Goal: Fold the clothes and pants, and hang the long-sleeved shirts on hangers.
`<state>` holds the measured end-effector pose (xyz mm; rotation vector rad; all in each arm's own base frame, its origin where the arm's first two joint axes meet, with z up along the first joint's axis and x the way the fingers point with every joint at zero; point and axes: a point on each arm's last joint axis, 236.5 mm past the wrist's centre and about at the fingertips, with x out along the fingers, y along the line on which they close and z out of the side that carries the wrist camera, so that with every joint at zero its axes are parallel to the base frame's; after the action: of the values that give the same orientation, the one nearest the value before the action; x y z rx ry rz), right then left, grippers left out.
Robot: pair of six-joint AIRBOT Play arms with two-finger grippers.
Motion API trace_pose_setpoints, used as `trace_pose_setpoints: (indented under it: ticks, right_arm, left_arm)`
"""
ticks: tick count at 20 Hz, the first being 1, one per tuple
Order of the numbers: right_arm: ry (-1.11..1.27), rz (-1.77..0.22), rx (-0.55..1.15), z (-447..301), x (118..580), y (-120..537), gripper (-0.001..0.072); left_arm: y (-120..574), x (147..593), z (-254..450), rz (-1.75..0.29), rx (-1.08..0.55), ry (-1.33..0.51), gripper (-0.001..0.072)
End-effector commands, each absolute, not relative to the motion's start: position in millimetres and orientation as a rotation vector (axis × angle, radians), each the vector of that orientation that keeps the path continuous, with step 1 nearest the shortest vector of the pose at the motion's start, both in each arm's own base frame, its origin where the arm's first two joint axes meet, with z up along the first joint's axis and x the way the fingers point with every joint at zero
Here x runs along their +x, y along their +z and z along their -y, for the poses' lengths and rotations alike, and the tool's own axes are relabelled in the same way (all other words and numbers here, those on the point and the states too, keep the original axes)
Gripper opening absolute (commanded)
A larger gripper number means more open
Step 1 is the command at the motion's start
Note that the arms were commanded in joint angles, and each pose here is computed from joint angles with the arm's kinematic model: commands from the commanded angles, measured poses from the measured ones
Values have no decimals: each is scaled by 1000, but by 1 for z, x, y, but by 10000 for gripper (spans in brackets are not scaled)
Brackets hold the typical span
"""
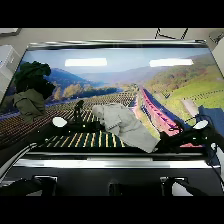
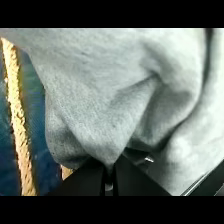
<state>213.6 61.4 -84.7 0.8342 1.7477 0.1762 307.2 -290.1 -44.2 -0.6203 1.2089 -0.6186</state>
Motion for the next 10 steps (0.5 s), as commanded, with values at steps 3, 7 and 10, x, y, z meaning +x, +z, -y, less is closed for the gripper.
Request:
trace_pose_setpoints:
  ticks: [3, 7, 10]
  right_arm:
    - [257, -1194, 597, -27, 341, 61, 37]
    - [145, -328, 274, 16, 393, 356, 38]
    - [72, -68, 176, 16, 334, 465, 38]
  left_arm:
    - [59, 353, 211, -972, -369, -594, 31]
    - [308, 365, 129, -411, -261, -513, 31]
    - [451, 302, 103, -57, -181, -469, 31]
